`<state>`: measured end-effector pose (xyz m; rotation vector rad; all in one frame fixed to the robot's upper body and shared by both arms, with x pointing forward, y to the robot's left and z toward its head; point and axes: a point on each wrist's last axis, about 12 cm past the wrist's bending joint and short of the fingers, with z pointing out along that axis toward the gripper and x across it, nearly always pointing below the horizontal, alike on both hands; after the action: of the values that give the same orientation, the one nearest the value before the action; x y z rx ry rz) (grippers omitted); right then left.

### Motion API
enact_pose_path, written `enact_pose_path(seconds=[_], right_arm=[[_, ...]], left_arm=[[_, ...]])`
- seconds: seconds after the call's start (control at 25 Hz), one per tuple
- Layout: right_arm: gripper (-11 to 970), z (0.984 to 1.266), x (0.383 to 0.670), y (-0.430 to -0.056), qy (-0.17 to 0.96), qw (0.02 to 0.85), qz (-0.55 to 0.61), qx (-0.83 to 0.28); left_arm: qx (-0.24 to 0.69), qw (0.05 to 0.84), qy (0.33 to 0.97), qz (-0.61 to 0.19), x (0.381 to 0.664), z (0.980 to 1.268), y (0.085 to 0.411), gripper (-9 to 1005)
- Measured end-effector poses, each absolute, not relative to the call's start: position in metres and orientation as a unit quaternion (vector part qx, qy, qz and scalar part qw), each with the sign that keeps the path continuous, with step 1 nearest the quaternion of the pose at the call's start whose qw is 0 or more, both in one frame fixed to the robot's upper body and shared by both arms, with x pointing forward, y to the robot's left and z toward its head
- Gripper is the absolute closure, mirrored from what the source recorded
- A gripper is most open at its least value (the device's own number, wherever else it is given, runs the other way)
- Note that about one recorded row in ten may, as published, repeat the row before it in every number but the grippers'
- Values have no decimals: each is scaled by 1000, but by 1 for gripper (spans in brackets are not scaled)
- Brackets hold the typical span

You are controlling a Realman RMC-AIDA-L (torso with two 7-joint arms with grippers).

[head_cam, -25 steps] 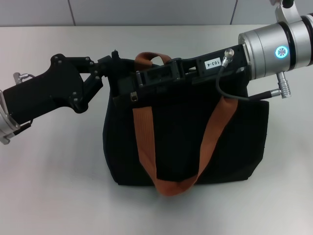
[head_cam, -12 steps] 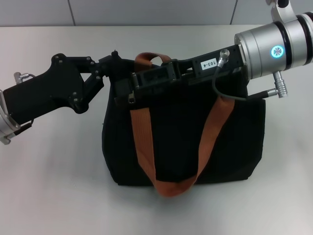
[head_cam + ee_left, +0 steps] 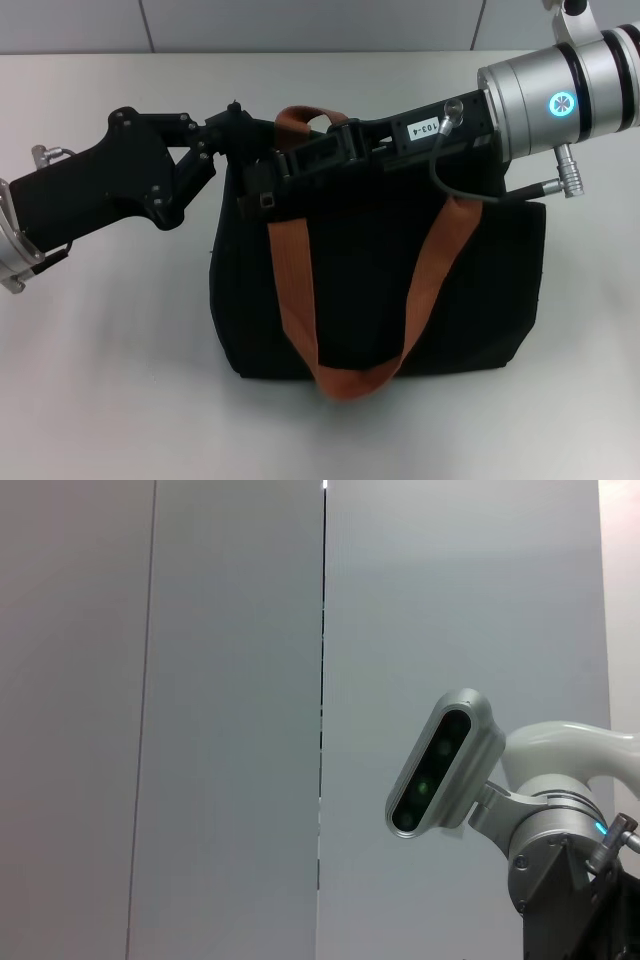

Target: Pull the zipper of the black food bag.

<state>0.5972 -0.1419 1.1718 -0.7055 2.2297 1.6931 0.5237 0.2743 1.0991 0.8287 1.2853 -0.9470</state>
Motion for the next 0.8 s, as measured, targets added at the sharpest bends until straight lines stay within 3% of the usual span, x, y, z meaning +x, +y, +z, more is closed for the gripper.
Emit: enact_pose_path(seconds=[0.08, 0.8], right_arm=[[555, 1171, 597, -141, 768, 127, 579, -243], [617, 1167, 598, -137, 777, 130, 565, -245]], left_arm=[[361, 622, 559, -412, 524, 1099, 274, 970], [360, 622, 556, -418, 523, 1100, 274, 969]])
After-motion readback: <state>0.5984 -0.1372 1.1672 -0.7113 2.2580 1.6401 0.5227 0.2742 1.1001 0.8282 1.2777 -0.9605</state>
